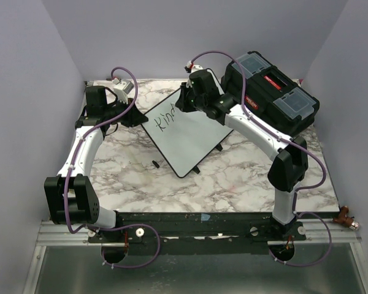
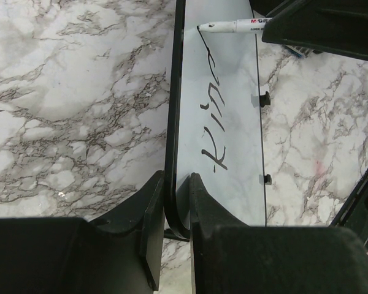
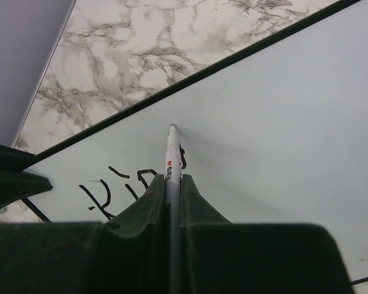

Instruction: Write a sentence on the whiteboard

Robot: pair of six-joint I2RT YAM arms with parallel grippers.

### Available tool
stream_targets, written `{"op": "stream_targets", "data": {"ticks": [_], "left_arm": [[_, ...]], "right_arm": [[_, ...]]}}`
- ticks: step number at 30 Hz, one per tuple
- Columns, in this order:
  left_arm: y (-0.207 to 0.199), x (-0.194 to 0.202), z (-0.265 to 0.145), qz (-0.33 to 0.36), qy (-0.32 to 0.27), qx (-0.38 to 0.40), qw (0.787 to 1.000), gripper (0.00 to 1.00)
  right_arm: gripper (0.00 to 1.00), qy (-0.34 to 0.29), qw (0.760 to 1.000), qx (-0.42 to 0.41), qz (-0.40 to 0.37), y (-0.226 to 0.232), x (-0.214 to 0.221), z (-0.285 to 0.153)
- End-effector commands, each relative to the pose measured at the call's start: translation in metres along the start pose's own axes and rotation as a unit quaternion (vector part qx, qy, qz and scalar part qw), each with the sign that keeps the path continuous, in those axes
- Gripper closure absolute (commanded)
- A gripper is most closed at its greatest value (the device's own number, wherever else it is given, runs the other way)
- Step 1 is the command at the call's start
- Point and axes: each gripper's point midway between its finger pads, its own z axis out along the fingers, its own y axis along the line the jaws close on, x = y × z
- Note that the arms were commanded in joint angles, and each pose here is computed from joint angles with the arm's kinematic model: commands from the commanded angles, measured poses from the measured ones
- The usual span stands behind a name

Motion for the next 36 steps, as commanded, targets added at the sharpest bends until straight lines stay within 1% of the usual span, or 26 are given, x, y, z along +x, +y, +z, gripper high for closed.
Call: {"op": "stream_targets", "data": {"ticks": [1,7,15,18,32,36], "left_arm": [[-0.004,-0.023,-0.008,0.076,-0.035,-0.002,0.997,1.00],[-0.004,-0.023,-0.007,0.075,-0.034,-0.002,0.997,1.00],[-0.003,-0.022,-0.008,0.075,-0.033,-0.003,0.997,1.00],[-0.004,-0.021,-0.007,0.075,-0.033,-0.002,0.997,1.00],[-0.003,-0.021,-0.008,0.075,-0.032,-0.002,0.997,1.00],[-0.004,-0.022,-0.007,0.076,-0.033,-0.002,0.997,1.00]], "right_arm": [[0.99,0.022,1.000,0.003,0.003,-0.005,0.018,0.003],[0.99,0.034,0.999,-0.014,0.003,-0.004,0.032,-0.004],[0.99,0.033,0.999,-0.016,0.004,-0.004,0.035,-0.013],[0.99,0.040,0.999,-0.030,0.006,-0.001,0.039,-0.017],[0.99,0.050,0.999,-0.015,0.004,-0.013,0.057,-0.026],[1.00,0.041,0.999,0.005,-0.001,-0.019,0.052,-0.029]]}}
